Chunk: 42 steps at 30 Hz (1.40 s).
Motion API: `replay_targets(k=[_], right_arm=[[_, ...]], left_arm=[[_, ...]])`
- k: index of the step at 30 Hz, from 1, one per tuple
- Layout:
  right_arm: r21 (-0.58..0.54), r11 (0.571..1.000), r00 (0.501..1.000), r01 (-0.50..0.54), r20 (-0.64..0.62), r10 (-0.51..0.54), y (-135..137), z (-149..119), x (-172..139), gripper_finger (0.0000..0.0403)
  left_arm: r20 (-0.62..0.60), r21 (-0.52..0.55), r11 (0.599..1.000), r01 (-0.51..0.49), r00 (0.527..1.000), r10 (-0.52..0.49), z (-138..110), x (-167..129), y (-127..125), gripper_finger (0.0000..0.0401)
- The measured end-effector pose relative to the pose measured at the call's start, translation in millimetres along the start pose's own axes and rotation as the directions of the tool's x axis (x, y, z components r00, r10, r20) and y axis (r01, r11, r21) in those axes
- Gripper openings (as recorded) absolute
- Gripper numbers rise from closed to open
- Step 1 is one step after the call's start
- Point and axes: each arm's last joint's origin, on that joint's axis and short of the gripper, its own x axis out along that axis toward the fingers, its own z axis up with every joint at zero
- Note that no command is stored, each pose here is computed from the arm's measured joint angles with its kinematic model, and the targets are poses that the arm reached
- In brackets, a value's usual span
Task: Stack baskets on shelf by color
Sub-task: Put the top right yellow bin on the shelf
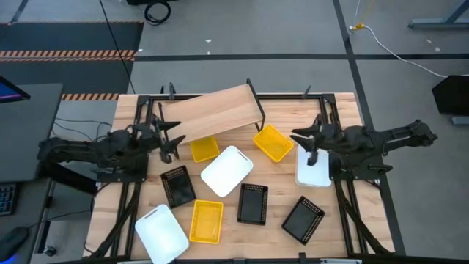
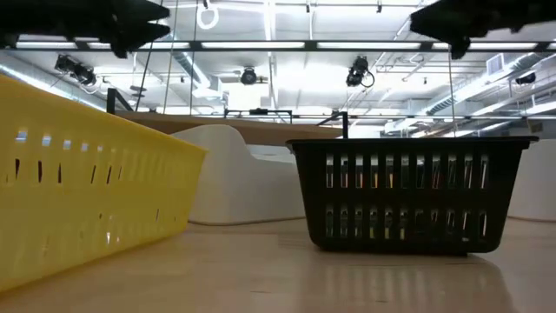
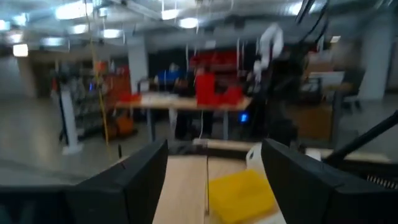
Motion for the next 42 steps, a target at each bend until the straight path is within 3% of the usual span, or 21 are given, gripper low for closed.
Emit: replay_targets(k=[6,13,19,25,28,32,36,42], right_arm=[[-0.007,0.997,0.947,0.078,-0.311,-0.076,15.3,30.4,29.3,0.0112],[-0.044,0.981,0.745,0.19,-0.644,-0.174,29.8,40.6,55.0,0.0112],[-0.05,0.994,0.645,0.101,-0.757,-0.104,55.4,20.7,94.6,0.0112],[-0.161,0.985,0.446,0.054,-0.879,-0.168,68.2,-28.3,121.6,0.0112],[-0.211,0.975,0.375,0.069,-0.9,-0.222,70.3,-46.5,128.3,0.0112],[-0.259,0.964,0.313,0.058,-0.912,-0.264,70.4,-60.1,132.0,0.0112],[-0.319,0.946,0.232,-0.049,-0.925,-0.3,68.0,-62.7,124.3,0.0112],[-0.396,0.896,0.196,-0.201,-0.912,-0.36,65.2,-55.8,111.7,0.0112]], left_arm=[[-0.201,-0.002,0.999,0.05,0.978,-0.05,7.6,31.0,-6.3,0.0252],[-0.221,0.043,0.991,0.128,0.968,-0.116,17.5,48.5,-13.6,0.0243],[-0.233,0.069,0.987,0.145,0.964,-0.125,16.5,48.0,-13.8,0.0247],[-0.241,0.07,0.987,0.146,0.963,-0.125,15.8,47.9,-13.8,0.0241],[-0.241,0.07,0.987,0.146,0.962,-0.125,15.7,47.9,-13.9,0.0241],[-0.261,0.072,0.986,0.148,0.957,-0.125,13.7,47.4,-13.8,0.0238],[-0.292,0.083,0.985,0.154,0.948,-0.124,10.7,46.6,-13.7,0.0239],[-0.297,0.092,0.983,0.157,0.947,-0.123,10.2,46.4,-13.7,0.0236]])
